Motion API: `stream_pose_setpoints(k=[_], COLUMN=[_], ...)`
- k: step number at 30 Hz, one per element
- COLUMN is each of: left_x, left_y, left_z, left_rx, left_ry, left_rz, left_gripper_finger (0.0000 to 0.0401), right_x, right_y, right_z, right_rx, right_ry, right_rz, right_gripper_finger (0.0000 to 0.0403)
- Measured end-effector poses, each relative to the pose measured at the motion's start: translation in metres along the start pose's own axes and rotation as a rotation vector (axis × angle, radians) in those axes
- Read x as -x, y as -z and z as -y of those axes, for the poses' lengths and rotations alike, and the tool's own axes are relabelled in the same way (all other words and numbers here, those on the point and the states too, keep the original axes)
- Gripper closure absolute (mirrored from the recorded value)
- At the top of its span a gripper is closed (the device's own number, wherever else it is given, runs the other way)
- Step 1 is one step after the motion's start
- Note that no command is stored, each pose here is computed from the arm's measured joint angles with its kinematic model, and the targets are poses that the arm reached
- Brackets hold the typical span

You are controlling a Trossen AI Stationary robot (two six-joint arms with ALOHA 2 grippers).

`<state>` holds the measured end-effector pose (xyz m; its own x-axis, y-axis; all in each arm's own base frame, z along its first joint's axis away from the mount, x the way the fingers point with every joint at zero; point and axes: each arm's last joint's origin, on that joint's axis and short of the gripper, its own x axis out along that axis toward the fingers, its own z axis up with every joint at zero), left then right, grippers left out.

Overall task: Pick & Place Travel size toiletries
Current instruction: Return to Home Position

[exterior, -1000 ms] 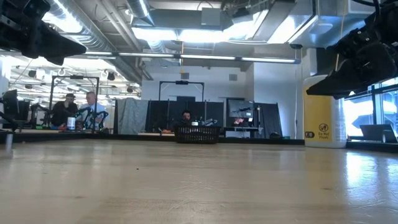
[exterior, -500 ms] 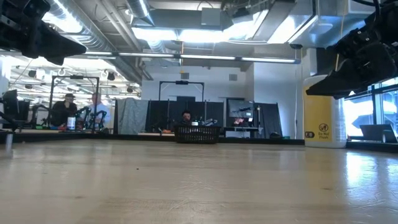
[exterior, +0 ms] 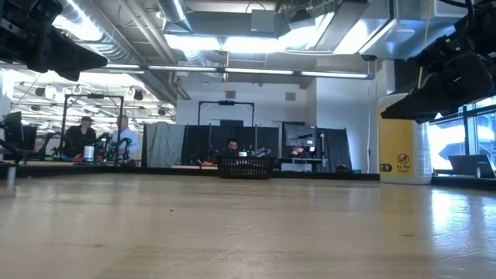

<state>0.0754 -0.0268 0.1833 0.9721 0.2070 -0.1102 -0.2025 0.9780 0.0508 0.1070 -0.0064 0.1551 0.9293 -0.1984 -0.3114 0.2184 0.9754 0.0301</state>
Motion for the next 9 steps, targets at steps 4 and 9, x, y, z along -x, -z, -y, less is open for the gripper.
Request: stream_pose_setpoints(k=[4,9], left_x=[0.0000,0.0000], left_y=[0.0000,0.0000], left_z=[0.0000,0.0000], left_rx=[0.000,0.000], left_ry=[0.000,0.000], left_rz=[0.000,0.000], left_gripper_finger=[0.0399,0.0399], right_x=[0.0000,0.0000], right_y=[0.0000,0.0000], right_z=[0.0000,0.0001], right_rx=[0.000,0.000], right_ry=[0.000,0.002], right_rz=[0.000,0.000], right_gripper_finger=[0.0235,0.0230])
